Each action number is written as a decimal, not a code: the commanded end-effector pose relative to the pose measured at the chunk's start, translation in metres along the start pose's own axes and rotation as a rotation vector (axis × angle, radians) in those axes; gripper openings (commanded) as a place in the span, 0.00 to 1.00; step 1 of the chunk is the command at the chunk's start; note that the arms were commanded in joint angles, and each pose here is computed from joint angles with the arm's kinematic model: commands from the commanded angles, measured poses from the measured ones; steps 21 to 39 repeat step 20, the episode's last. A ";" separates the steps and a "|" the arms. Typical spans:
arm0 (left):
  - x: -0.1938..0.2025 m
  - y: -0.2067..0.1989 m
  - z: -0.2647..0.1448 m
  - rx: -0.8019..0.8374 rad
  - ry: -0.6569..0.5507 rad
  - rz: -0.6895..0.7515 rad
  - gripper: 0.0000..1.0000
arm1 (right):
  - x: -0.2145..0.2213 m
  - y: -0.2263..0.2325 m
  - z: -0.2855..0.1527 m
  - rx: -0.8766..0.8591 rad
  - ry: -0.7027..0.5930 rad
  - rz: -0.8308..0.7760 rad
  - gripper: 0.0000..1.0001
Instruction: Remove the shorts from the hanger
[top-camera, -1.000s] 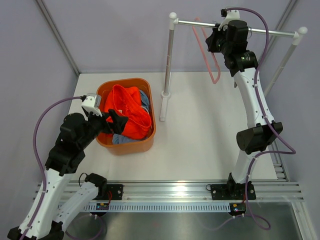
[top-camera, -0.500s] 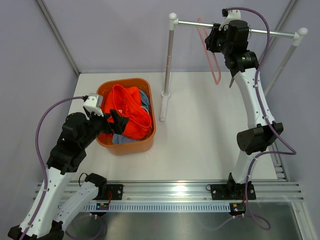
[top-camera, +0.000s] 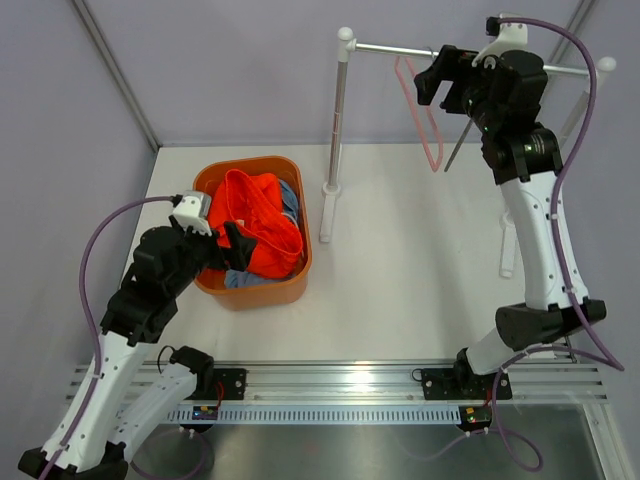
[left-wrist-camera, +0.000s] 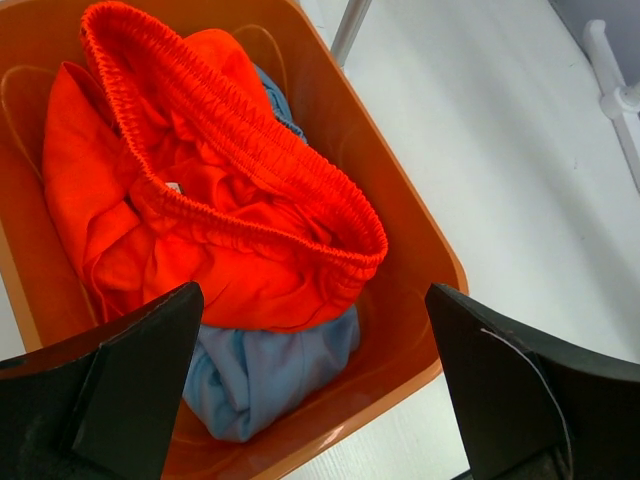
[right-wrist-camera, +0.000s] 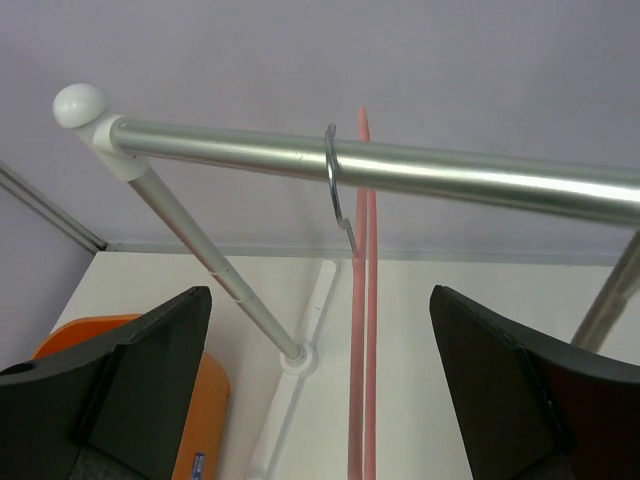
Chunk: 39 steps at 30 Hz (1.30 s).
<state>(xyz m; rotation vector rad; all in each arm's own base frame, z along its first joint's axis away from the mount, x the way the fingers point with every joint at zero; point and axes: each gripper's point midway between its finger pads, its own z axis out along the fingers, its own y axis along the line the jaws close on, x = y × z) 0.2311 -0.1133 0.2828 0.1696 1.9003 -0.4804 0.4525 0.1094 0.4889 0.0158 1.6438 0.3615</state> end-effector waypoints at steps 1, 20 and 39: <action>-0.004 0.010 0.005 -0.046 -0.035 0.041 0.99 | -0.022 0.009 -0.041 -0.023 -0.069 0.056 1.00; 0.001 0.022 0.007 -0.098 -0.034 0.066 0.99 | 0.097 -0.020 -0.236 -0.001 -0.126 0.185 1.00; 0.001 0.022 0.007 -0.098 -0.034 0.066 0.99 | 0.097 -0.020 -0.236 -0.001 -0.126 0.185 1.00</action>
